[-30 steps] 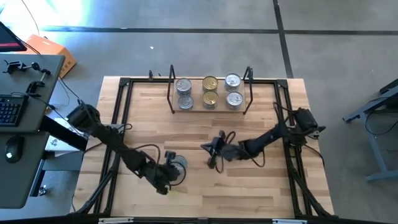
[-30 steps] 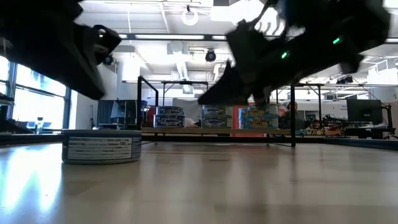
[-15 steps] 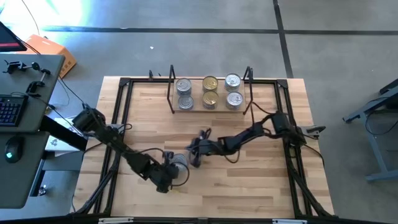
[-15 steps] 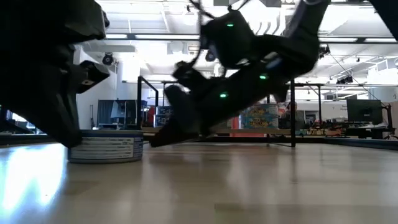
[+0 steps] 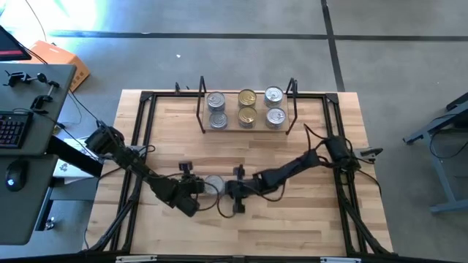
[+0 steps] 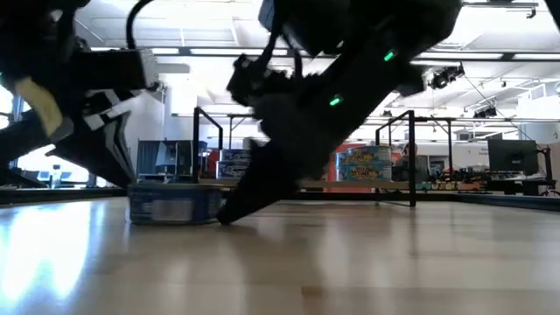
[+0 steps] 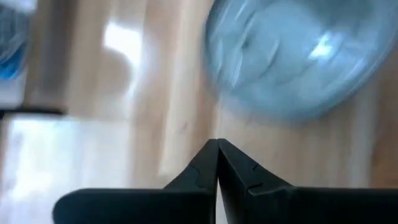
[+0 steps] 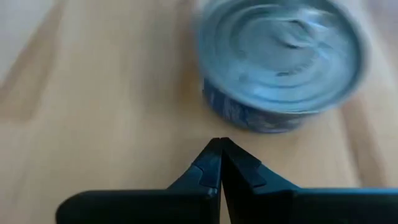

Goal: Stack canned seafood by type on shelf
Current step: Stack the blue tuna can on top of the blue tuna can on the shelf

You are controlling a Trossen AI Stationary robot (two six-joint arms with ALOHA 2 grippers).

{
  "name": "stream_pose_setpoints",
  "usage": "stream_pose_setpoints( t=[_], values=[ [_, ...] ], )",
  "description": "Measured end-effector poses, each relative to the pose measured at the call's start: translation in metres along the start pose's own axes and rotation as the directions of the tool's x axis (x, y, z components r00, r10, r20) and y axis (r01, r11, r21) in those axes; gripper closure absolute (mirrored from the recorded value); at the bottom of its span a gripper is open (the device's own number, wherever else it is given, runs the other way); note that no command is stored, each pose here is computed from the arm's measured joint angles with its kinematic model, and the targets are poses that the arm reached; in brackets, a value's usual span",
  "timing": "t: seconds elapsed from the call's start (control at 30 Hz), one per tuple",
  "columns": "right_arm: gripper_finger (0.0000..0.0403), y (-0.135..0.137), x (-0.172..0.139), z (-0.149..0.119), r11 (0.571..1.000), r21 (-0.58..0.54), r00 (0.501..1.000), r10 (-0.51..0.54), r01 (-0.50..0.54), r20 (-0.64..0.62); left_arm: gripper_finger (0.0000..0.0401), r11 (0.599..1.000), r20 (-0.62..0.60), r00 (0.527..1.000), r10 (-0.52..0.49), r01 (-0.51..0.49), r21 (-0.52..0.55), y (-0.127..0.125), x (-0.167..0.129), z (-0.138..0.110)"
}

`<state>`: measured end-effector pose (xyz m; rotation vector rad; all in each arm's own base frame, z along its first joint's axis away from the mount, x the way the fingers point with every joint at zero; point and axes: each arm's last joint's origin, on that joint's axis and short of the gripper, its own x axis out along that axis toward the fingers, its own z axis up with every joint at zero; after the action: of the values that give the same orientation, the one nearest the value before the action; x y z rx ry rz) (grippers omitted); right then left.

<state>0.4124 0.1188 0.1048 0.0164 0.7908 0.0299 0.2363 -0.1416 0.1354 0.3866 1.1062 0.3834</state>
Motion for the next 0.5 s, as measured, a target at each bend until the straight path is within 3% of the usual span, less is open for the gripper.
stream_pose_setpoints(
  t=[0.13, 0.3, 0.5],
  values=[
    [0.0403, 0.017, -0.006, -0.006, 0.999, -0.044, 1.0, -0.009, 0.007, -0.029, 0.0401, 0.998, -0.049, 0.997, 0.057, -0.059, -0.029, 0.004, -0.003, -0.009],
    [0.0403, 0.024, -0.009, -0.009, 0.996, -0.014, 0.996, -0.085, 0.085, -0.017, 0.0401, 0.996, -0.032, 0.998, 0.059, -0.061, -0.063, 0.0, -0.009, -0.013],
    [0.0403, 0.02, -0.006, -0.03, 0.997, 0.021, 0.99, -0.083, 0.081, 0.116, 0.0401, 0.983, 0.053, 0.995, 0.082, -0.072, -0.166, -0.009, -0.019, -0.017]
  ],
)
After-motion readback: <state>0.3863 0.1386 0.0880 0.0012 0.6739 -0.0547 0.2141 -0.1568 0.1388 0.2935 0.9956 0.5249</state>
